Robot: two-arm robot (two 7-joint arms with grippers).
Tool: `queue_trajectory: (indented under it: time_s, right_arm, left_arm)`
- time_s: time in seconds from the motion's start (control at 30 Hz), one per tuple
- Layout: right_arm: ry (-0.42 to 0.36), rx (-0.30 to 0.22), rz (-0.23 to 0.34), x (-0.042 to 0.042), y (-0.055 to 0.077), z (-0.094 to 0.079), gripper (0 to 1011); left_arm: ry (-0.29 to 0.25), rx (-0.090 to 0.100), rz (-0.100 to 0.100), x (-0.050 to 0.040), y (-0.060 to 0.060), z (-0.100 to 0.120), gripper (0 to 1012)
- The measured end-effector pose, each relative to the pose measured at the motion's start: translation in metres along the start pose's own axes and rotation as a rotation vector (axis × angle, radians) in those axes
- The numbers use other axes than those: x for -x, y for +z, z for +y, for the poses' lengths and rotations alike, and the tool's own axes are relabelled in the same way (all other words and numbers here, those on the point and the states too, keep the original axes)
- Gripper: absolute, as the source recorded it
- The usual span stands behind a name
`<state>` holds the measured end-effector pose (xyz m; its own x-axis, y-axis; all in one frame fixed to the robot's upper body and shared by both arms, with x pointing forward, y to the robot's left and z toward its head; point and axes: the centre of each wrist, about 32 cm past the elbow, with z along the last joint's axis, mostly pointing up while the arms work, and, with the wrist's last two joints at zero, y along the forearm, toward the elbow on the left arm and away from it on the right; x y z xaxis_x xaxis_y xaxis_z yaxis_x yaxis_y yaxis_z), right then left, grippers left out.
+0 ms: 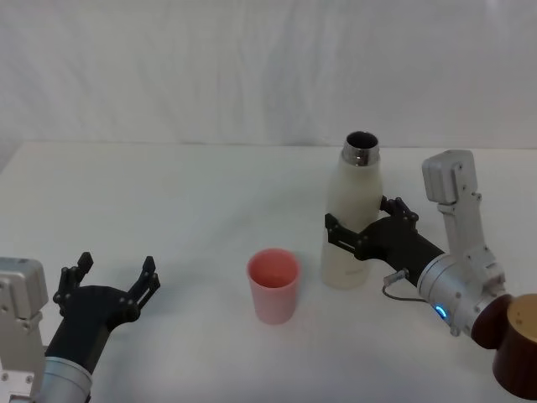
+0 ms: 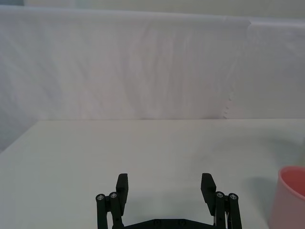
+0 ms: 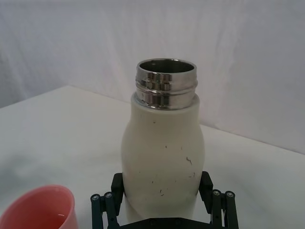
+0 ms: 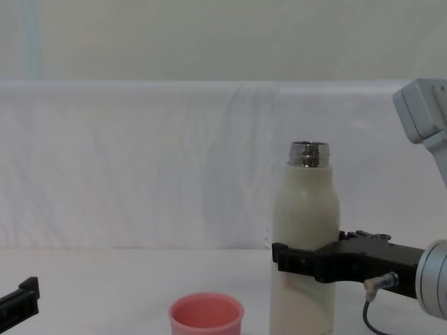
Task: Grasp the thermos with one hand and pour water into the cup lid.
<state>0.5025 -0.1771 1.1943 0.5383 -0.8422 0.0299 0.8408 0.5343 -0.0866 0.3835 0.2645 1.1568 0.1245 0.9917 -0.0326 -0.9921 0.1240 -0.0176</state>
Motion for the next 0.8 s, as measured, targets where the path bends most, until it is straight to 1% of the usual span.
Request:
queue_trajectory:
  time_s: [0.47,0.8]
  right_arm:
    - [0.011,-0.007,0.005,-0.001,-0.001,-0.007,1000]
    - [0.009,-0.012,-0.004,-0.0026,-0.001,-0.023,1000]
  left_arm:
    - [0.0,0.0,0.0,0.0,0.0,0.0,1001]
    - [0.0,0.0,0.0,0.0,0.0,0.0,1001]
